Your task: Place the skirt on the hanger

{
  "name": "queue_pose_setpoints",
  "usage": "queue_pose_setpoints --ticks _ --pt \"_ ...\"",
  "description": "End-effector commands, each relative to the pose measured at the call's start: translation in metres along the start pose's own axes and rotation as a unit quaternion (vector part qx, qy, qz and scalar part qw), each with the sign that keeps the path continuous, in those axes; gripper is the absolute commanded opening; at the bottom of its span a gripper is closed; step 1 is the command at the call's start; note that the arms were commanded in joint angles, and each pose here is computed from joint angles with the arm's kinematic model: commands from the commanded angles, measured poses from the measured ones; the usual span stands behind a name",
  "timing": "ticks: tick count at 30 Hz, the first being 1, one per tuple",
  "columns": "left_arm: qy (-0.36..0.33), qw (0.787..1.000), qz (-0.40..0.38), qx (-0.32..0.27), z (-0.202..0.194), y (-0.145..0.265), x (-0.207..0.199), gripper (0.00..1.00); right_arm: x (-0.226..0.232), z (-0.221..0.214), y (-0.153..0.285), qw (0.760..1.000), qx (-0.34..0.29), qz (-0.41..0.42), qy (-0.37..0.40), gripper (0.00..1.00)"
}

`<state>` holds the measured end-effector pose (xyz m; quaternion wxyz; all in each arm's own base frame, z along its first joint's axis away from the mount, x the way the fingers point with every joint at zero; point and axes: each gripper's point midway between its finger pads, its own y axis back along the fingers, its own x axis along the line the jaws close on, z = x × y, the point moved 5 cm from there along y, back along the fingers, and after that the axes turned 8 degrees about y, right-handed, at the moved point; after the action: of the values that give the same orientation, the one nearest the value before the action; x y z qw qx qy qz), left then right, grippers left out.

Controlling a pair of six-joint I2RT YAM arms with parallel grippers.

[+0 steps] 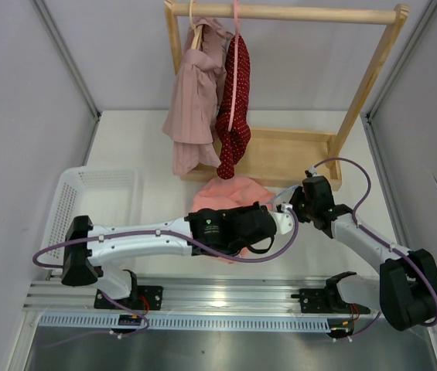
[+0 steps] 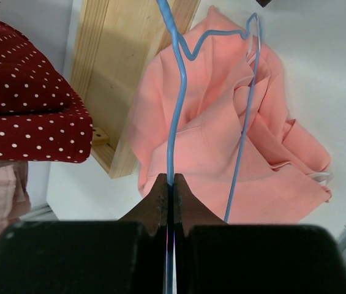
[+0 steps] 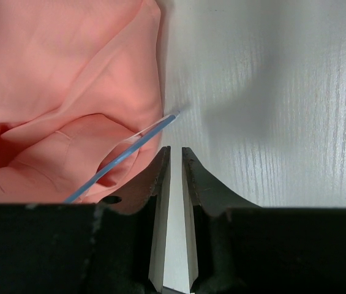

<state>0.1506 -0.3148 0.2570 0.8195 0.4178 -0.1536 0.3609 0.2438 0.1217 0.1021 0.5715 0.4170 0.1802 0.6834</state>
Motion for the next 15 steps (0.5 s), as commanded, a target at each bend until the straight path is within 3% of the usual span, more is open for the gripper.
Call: queue_pose_setpoints --ticks 1,10,15 --pt "-0.032 0.999 0.01 0.002 0.009 0.005 0.011 0.0 0.004 0.01 -0.002 1.0 -0.018 0.005 0.0 0.19" --pt "-0.047 0.999 -0.007 0.015 0.008 0.002 0.009 0.0 0.01 -0.002 -0.003 1.0 -0.009 0.025 0.009 0.25" --pt "-0.031 0.999 -0.002 0.023 0.004 0.0 0.012 0.0 0.016 -0.01 -0.015 0.997 -0.025 0.064 -0.032 0.29"
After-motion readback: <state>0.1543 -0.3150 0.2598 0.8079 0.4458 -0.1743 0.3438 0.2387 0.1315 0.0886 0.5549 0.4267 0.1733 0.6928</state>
